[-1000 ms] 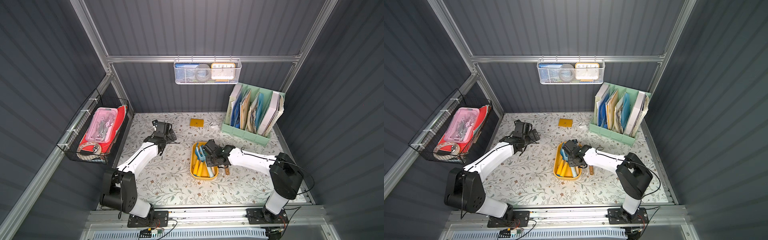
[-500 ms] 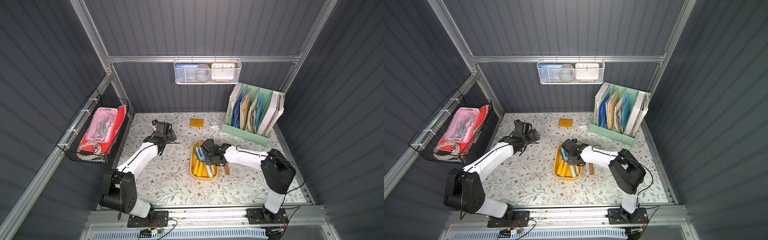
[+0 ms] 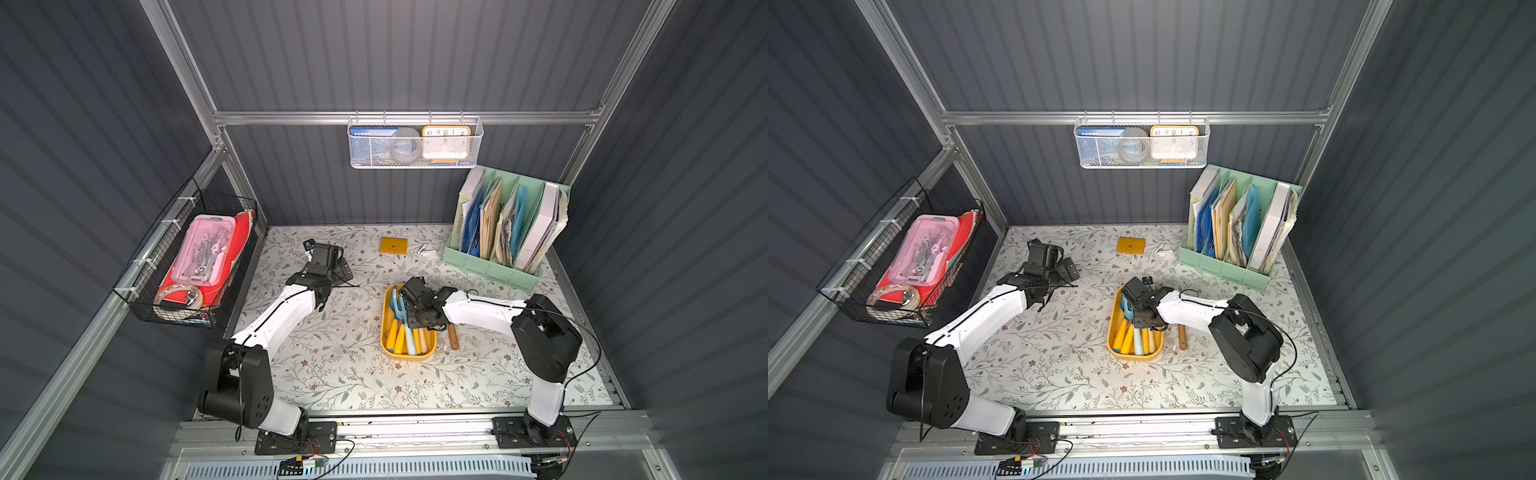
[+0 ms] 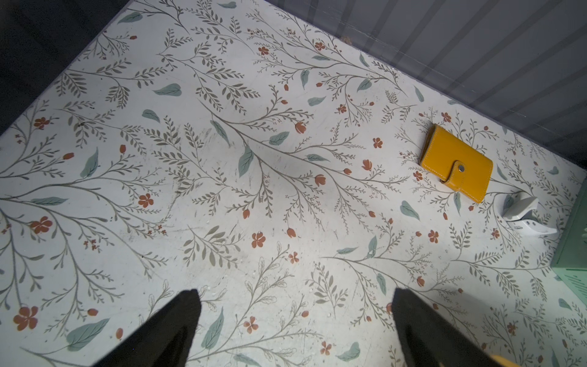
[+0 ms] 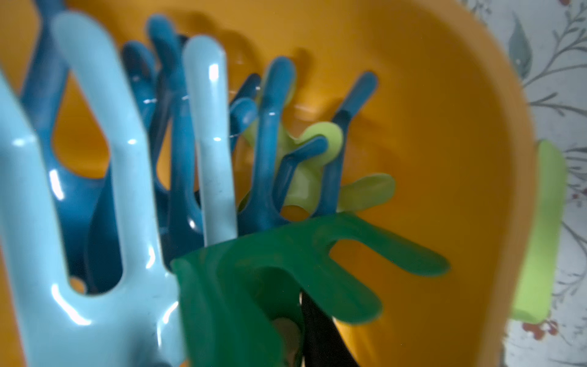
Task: Take the hand rake out of the storage box
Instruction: Pick up the rake from the storage box, then place the rake at the center of the board.
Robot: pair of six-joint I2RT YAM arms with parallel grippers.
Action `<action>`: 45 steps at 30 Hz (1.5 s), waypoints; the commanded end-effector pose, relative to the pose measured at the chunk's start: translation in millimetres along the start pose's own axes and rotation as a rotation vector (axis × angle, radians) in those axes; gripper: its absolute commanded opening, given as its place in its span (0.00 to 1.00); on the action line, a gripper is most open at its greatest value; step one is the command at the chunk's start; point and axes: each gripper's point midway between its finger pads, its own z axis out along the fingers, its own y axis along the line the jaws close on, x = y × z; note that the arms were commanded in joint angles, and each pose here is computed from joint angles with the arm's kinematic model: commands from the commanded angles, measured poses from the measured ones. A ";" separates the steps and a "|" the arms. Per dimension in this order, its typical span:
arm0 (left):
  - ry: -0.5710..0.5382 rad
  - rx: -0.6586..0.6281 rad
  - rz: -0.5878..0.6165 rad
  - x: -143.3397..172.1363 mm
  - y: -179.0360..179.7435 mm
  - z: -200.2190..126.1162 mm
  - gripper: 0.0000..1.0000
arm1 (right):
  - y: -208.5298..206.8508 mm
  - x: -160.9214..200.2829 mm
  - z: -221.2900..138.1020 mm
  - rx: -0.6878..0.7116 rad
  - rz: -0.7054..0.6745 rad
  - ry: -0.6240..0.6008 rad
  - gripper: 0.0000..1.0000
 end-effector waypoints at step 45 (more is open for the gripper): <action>0.003 -0.024 0.019 -1.8 2.0 -4.8 1.00 | -141.3 1.7 -84.6 0.117 0.016 -0.028 0.12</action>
